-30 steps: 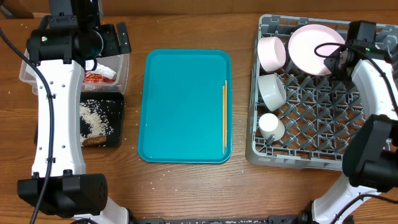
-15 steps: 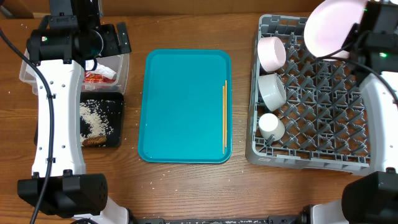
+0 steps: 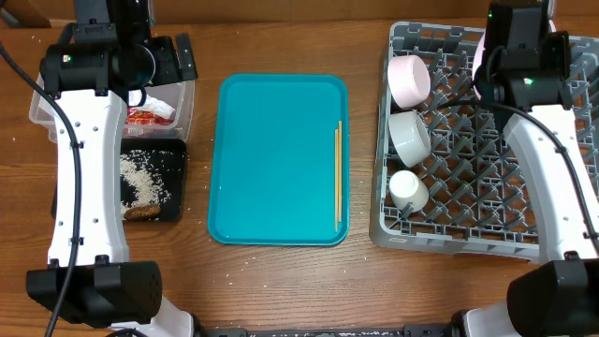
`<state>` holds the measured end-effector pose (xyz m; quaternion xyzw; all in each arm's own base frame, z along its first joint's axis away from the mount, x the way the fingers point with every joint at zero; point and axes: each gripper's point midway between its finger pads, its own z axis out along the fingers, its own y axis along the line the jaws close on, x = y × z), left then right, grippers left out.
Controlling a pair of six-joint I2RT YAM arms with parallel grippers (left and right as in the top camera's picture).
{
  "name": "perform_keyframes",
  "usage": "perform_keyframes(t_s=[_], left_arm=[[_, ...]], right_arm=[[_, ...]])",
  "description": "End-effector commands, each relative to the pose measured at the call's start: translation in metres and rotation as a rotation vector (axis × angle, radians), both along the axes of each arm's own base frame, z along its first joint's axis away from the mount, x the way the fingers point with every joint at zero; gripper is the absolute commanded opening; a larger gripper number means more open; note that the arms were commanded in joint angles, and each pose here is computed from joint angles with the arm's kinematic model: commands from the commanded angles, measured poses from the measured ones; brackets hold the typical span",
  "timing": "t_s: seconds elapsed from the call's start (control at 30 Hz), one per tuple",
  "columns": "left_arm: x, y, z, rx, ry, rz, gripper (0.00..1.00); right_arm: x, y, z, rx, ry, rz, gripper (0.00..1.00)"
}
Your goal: Sort waste into correct bins and load items into the dishwasher
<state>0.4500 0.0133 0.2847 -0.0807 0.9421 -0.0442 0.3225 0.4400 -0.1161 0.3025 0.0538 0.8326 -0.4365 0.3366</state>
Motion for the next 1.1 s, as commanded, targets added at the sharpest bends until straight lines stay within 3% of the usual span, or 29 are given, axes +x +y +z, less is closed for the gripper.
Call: perform_keyframes(t_s=[0.0,0.63,0.67,0.73,0.83,0.93,1.07], left_arm=[[0.001,-0.001,0.004,0.005,-0.011,-0.014,1.0],[0.001,-0.001,0.004,0.005,-0.011,-0.014,1.0],[0.001,-0.001,0.004,0.005,-0.011,-0.014,1.0],[0.001,-0.001,0.004,0.005,-0.011,-0.014,1.0],[0.001,-0.001,0.004,0.005,-0.011,-0.014,1.0],[0.001,-0.001,0.004,0.005,-0.011,-0.014,1.0],[0.001,-0.001,0.004,0.005,-0.011,-0.014,1.0]], right_arm=[[0.008,0.006,-0.011,-0.052,0.072,0.012,0.04],[0.032,0.038,-0.06,-0.11,0.179,0.045,0.05],[0.034,0.041,-0.061,-0.104,0.176,0.058,0.12],[0.037,0.051,-0.063,-0.087,0.173,0.089,0.56],[0.038,0.058,-0.061,-0.07,0.142,0.092,0.86],[0.037,0.061,-0.053,-0.021,0.073,0.083,1.0],[0.033,0.077,-0.038,0.132,-0.014,0.159,1.0]])
